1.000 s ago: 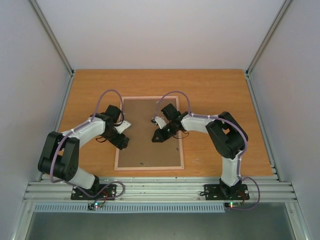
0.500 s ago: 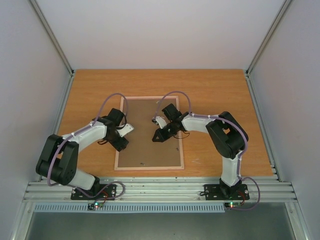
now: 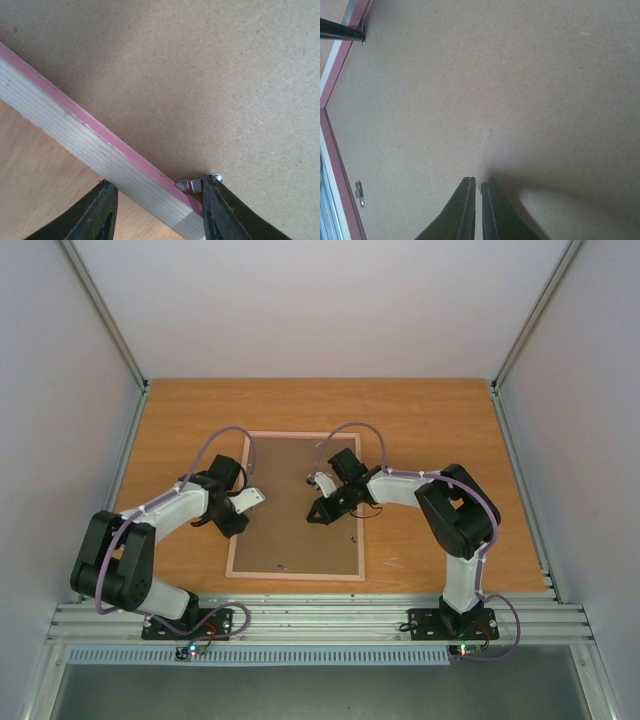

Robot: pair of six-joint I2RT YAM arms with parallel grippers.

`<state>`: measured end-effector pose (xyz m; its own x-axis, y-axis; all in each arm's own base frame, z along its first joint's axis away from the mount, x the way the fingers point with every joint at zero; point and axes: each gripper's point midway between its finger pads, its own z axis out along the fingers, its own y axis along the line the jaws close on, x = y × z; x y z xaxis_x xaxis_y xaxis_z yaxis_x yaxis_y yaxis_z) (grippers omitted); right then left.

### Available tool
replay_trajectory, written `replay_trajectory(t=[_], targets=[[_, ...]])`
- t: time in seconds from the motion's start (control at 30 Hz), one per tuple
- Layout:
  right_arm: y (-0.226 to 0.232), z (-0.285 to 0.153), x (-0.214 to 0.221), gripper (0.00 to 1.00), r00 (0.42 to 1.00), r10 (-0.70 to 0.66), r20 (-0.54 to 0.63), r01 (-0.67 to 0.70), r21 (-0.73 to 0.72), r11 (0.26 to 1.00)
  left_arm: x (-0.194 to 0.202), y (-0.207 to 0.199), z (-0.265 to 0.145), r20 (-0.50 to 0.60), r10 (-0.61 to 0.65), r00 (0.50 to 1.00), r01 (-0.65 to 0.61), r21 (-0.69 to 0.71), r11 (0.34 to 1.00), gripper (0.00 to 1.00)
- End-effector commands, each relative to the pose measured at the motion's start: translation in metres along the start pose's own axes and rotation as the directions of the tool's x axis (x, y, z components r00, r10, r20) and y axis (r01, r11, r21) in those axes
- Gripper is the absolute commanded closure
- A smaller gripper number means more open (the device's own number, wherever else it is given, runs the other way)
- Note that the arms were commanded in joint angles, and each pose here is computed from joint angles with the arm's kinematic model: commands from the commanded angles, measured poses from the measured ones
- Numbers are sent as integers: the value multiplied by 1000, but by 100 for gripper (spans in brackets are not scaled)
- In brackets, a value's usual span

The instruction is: Put the photo into the frame

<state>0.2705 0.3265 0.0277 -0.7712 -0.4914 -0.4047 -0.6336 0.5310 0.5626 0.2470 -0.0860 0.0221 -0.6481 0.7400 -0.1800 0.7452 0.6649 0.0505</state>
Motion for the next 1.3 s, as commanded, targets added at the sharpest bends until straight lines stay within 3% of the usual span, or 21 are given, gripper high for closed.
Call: replay_trajectory(t=[0.0, 0.03, 0.1, 0.2, 0.37, 0.5, 0.7, 0.93, 1.27], targets=[[-26, -3, 20, 92, 998, 37, -43, -33, 100, 994, 18, 16, 15, -100, 199, 975, -206, -61, 977, 58], [-24, -4, 19, 92, 999, 36, -40, -32, 97, 995, 15, 15, 12, -94, 198, 976, -203, -50, 978, 57], [-19, -6, 13, 91, 999, 30, -30, -28, 79, 996, 5, 9, 1, -50, 179, 983, -180, -14, 984, 42], [-9, -10, 2, 91, 1000, 17, -6, -17, 44, 999, -14, -3, -23, 59, 175, 983, -177, 34, 984, 29], [12, -25, -18, 91, 999, 12, 35, -12, -14, 1000, -20, -48, -68, 267, 316, 910, -352, 97, 931, 18], [26, -36, -23, 91, 999, 1, 54, 2, -48, 999, 8, -105, -88, 366, 482, 796, -560, 145, 816, 14], [33, -34, -3, 91, 1000, 25, 6, -24, -100, 995, 33, -129, -60, 300, 685, 664, -733, 76, 676, 13], [17, -17, 22, 91, 996, 53, -70, -58, -78, 995, 10, -135, -41, 257, 721, 643, -757, 75, 649, 14], [-1, -7, 34, 92, 992, 66, -109, -70, -36, 997, -3, -147, -22, 260, 804, 535, -837, 37, 545, 20]])
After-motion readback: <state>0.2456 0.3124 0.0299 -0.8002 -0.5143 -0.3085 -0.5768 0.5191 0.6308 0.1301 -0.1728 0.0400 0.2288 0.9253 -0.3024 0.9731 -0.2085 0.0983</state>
